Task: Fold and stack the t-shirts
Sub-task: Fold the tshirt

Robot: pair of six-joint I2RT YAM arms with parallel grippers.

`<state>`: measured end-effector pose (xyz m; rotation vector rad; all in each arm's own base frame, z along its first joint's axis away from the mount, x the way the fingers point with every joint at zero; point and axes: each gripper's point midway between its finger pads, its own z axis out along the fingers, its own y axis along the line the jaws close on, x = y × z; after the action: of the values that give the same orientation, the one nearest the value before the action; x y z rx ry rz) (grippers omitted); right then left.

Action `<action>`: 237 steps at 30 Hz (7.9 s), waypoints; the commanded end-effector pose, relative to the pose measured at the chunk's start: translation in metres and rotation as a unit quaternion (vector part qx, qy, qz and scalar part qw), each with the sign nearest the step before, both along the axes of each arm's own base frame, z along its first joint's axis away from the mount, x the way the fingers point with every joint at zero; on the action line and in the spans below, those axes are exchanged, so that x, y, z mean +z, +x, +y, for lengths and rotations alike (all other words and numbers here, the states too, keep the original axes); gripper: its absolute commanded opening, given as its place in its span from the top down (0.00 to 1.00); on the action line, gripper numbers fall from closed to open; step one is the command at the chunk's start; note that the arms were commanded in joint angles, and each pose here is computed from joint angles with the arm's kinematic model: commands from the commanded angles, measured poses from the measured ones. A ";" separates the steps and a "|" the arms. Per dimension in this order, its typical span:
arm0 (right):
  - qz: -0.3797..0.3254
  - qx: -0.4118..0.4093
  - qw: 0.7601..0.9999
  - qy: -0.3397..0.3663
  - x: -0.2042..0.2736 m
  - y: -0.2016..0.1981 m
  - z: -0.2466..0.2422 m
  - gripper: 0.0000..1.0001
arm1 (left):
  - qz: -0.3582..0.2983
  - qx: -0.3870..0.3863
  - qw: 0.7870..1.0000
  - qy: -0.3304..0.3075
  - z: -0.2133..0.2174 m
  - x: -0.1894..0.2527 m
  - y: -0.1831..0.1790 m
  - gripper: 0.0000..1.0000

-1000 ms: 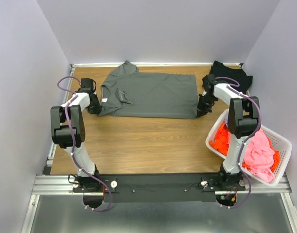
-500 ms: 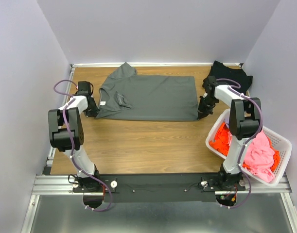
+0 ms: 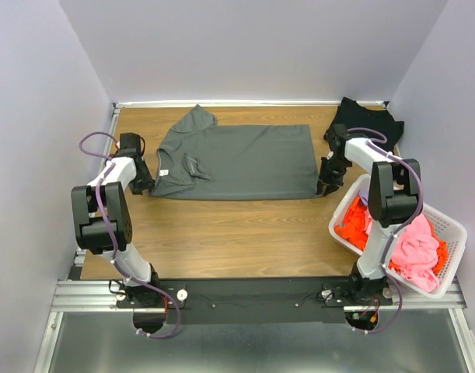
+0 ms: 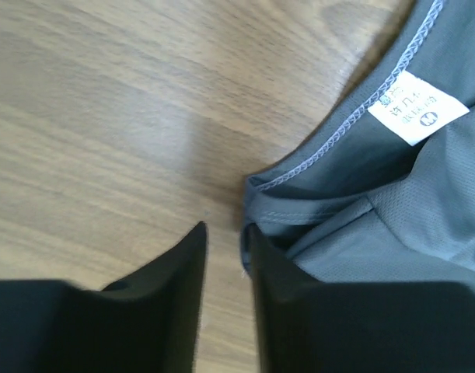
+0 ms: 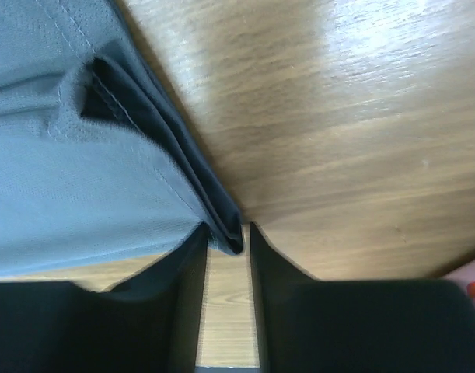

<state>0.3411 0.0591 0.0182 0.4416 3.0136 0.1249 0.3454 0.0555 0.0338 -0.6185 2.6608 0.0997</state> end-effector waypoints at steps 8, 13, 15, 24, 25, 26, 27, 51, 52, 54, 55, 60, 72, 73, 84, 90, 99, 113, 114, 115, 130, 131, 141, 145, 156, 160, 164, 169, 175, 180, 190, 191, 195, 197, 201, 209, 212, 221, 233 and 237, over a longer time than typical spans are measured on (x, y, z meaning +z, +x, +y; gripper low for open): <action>-0.070 0.052 0.995 -0.040 0.053 0.030 0.001 0.43 | -0.117 -0.050 0.992 0.019 -0.043 0.098 0.057 0.42; -0.103 0.071 0.992 -0.026 0.064 0.044 0.020 0.40 | -0.137 -0.100 0.984 -0.061 -0.110 0.085 0.064 0.41; -0.109 0.086 0.990 0.012 0.063 0.047 0.039 0.40 | -0.138 -0.107 0.979 -0.108 -0.127 0.072 0.065 0.41; -0.078 0.102 0.988 0.083 0.017 0.028 0.065 0.40 | -0.080 -0.116 0.977 -0.159 -0.144 -0.005 0.038 0.41; -0.080 0.103 0.988 0.084 0.017 0.030 0.065 0.40 | -0.077 -0.114 0.978 -0.158 -0.143 -0.008 0.037 0.41; -0.077 0.102 0.988 0.083 0.014 0.027 0.064 0.40 | -0.075 -0.113 0.978 -0.156 -0.142 -0.011 0.035 0.41; -0.068 0.102 0.989 0.084 0.008 0.021 0.064 0.40 | -0.069 -0.109 0.980 -0.149 -0.139 -0.016 0.033 0.42; 0.047 0.075 0.992 0.090 0.009 -0.064 0.054 0.41 | -0.021 -0.087 0.994 -0.055 -0.110 0.001 -0.008 0.43; 0.039 0.075 0.992 0.094 0.014 -0.060 0.056 0.41 | -0.035 -0.092 0.993 -0.057 -0.116 0.014 0.004 0.43; 0.027 0.074 0.992 0.101 0.022 -0.053 0.060 0.41 | -0.044 -0.111 0.991 -0.063 -0.134 0.023 0.013 0.43; 0.015 0.073 0.992 0.102 0.028 -0.044 0.061 0.41 | -0.059 -0.116 0.989 -0.066 -0.141 0.035 0.025 0.43; -0.002 0.067 0.992 0.107 0.039 -0.032 0.065 0.41 | -0.081 -0.123 0.985 -0.086 -0.159 0.043 0.051 0.44; 0.000 0.061 0.993 0.098 0.037 -0.037 0.061 0.41 | -0.056 -0.157 0.980 -0.110 -0.193 0.005 0.056 0.45; 0.000 0.061 0.993 0.099 0.037 -0.038 0.061 0.41 | -0.056 -0.157 0.980 -0.111 -0.194 0.004 0.057 0.45; 0.004 0.059 0.993 0.100 0.036 -0.040 0.061 0.41 | -0.054 -0.170 0.975 -0.136 -0.208 -0.002 0.056 0.46; 0.009 0.060 0.993 0.101 0.033 -0.043 0.061 0.41 | -0.056 -0.192 0.968 -0.152 -0.227 -0.003 0.060 0.46; 0.011 0.059 0.993 0.099 0.032 -0.045 0.060 0.41 | -0.060 -0.207 0.961 -0.173 -0.256 0.007 0.069 0.47; 0.008 0.057 0.993 0.100 0.032 -0.039 0.062 0.41 | -0.067 -0.212 0.961 -0.164 -0.263 0.033 0.078 0.48; 0.010 0.057 0.993 0.100 0.032 -0.039 0.062 0.41 | -0.074 -0.213 0.960 -0.165 -0.264 0.038 0.080 0.47; 0.008 0.058 0.993 0.100 0.032 -0.038 0.062 0.41 | -0.079 -0.216 0.958 -0.169 -0.266 0.043 0.081 0.47; -0.066 0.066 0.992 0.083 0.064 0.004 0.061 0.41 | -0.163 -0.132 0.970 -0.122 -0.187 0.089 0.092 0.47; -0.068 0.066 0.992 0.084 0.063 0.008 0.062 0.41 | -0.160 -0.130 0.971 -0.118 -0.184 0.084 0.089 0.47; -0.083 0.070 0.991 0.082 0.031 0.036 0.066 0.40 | -0.119 -0.117 0.977 -0.130 -0.171 0.015 0.061 0.47; -0.058 0.072 0.993 0.071 0.008 0.025 0.061 0.40 | -0.100 -0.112 0.980 -0.134 -0.169 -0.005 0.055 0.48; 0.020 0.061 0.996 0.070 -0.024 -0.031 0.054 0.41 | -0.048 -0.089 0.990 -0.101 -0.139 -0.034 0.012 0.49; 0.044 0.056 0.995 0.073 -0.024 -0.051 0.051 0.41 | -0.038 -0.087 0.991 -0.096 -0.133 -0.033 -0.004 0.49; 0.079 0.065 0.990 0.093 -0.024 -0.072 0.056 0.41 | -0.026 -0.084 0.992 -0.093 -0.130 -0.031 -0.019 0.49; 0.091 0.075 0.989 0.095 -0.015 -0.089 0.057 0.41 | -0.018 -0.067 0.993 -0.098 -0.128 -0.027 -0.035 0.49; 0.102 0.083 0.986 0.099 -0.009 -0.105 0.057 0.40 | -0.013 -0.050 0.992 -0.114 -0.129 -0.021 -0.058 0.51; 0.111 0.090 0.984 0.102 -0.010 -0.112 0.059 0.40 | -0.001 -0.042 0.992 -0.118 -0.127 -0.023 -0.077 0.51; -0.005 0.063 0.995 0.079 0.054 -0.044 0.064 0.40 | -0.081 -0.039 0.992 -0.087 -0.118 0.048 -0.038 0.46; -0.017 0.059 0.996 0.064 0.059 -0.036 0.059 0.39 | -0.104 -0.044 0.990 -0.081 -0.118 0.069 -0.022 0.45; -0.076 0.049 0.995 0.038 0.088 0.005 0.053 0.39 | -0.158 -0.049 0.985 -0.052 -0.114 0.110 0.029 0.43; -0.102 0.039 0.993 0.034 0.100 0.026 0.049 0.39 | -0.158 -0.062 0.985 -0.035 -0.114 0.110 0.052 0.43; -0.111 0.021 0.993 0.020 0.089 0.059 0.034 0.40 | -0.203 -0.084 0.975 -0.012 -0.121 0.137 0.115 0.44; -0.144 0.002 0.989 0.018 0.061 0.112 0.017 0.43 | -0.207 -0.111 0.972 0.016 -0.136 0.107 0.198 0.44; -0.141 0.001 0.990 0.021 0.049 0.120 0.017 0.43 | -0.204 -0.111 0.972 0.024 -0.139 0.097 0.219 0.44; -0.136 -0.015 0.990 0.026 0.028 0.129 0.013 0.43 | -0.193 -0.114 0.974 0.025 -0.153 0.067 0.254 0.44; -0.147 -0.033 0.988 0.039 0.038 0.136 0.011 0.43 | -0.143 -0.103 0.983 0.040 -0.151 0.027 0.250 0.46; -0.148 -0.036 0.987 0.040 0.040 0.135 0.009 0.43 | -0.131 -0.104 0.985 0.045 -0.150 0.019 0.245 0.47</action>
<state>0.4672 0.0701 0.0505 0.4634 2.7416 0.2604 0.5966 -0.0997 0.0633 -0.2886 2.4062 0.0128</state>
